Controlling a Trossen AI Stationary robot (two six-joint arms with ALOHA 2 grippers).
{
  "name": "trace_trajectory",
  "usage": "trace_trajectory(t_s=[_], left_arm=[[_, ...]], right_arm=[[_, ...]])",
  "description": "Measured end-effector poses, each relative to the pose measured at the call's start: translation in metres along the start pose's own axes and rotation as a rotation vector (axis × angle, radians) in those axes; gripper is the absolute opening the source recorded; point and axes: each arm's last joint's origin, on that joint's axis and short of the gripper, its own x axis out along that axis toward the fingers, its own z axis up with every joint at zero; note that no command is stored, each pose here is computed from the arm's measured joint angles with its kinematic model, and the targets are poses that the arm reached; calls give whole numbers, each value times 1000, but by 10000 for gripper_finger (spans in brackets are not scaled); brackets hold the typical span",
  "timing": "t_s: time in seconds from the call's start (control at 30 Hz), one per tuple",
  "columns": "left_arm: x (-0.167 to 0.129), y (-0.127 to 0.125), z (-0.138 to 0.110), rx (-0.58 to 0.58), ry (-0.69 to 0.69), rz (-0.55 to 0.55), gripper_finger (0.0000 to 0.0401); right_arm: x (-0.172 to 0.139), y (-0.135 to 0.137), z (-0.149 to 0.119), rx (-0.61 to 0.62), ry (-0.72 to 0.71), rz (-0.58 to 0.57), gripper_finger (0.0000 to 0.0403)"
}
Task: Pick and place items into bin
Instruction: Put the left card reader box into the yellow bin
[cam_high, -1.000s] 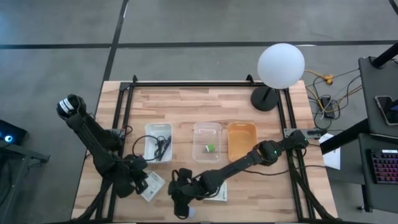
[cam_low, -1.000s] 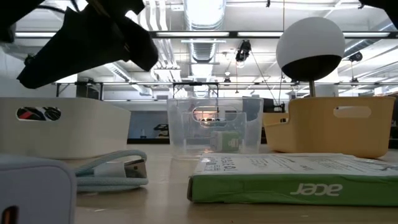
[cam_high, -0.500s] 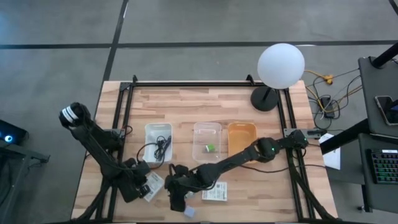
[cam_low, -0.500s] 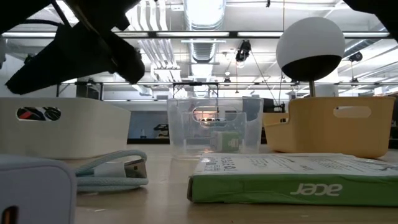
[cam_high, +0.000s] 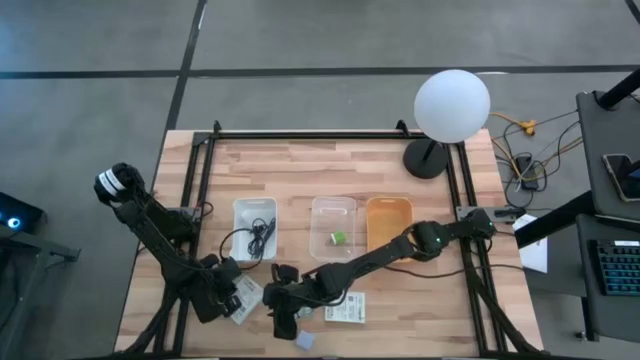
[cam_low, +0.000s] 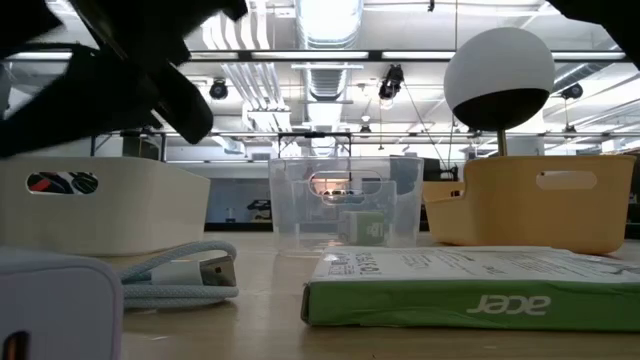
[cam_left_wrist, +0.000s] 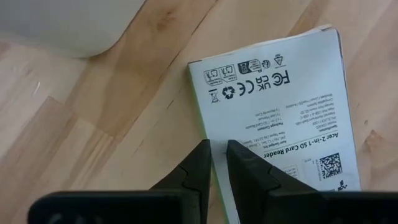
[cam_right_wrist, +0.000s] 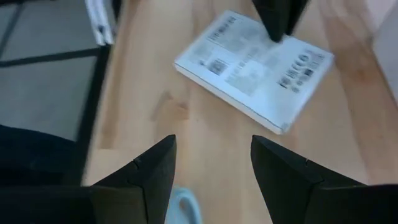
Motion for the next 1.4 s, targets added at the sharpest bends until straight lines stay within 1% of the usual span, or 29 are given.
trace_trajectory(t_s=[0.07, 0.1, 0.13, 0.23, 0.3, 0.37, 0.47, 0.57, 0.67, 0.8, 0.97, 1.03, 1.17, 1.4], left_arm=[[1, 1, 0, -6, 2, -4, 38], [1, 1, -1, -5, 2, -6, 38], [2, 1, -1, -4, 2, -9, 38], [2, 2, -2, -3, 2, -9, 38], [3, 2, -2, -3, 3, -9, 38], [3, 3, -3, 0, 4, -10, 38], [4, 3, -3, 3, 5, -10, 38], [4, 3, -4, 6, 5, -9, 38], [4, 4, -5, 9, 13, -9, 38], [5, 5, -5, 10, 17, -7, 38], [7, 7, -6, -14, 17, -7, 38], [9, 7, -6, -19, 14, -26, 38], [11, 4, -7, -35, 21, -88, 38], [12, 5, -7, -48, 5, -94, 38]], right_arm=[[3, -2, -4, 14, 10, -18, 194], [5, -6, -6, 61, 18, -26, 194], [7, -11, -8, 134, 25, -33, 194], [15, -31, -10, 451, 48, -40, 194], [19, -45, -6, 634, 49, -1, 194], [23, -55, -3, 752, 26, 41, 194], [26, -57, -3, 868, 21, 98, 194], [29, -56, -6, 914, 29, 129, 194], [30, -58, -9, 951, 36, 123, 194], [33, -58, -15, 1033, 47, 101, 194], [34, -60, -17, 1090, 45, 93, 194], [34, -61, -17, 1112, 36, 87, 194], [36, -60, -15, 1128, 20, 104, 194], [36, -61, -16, 1149, 22, 97, 194]])
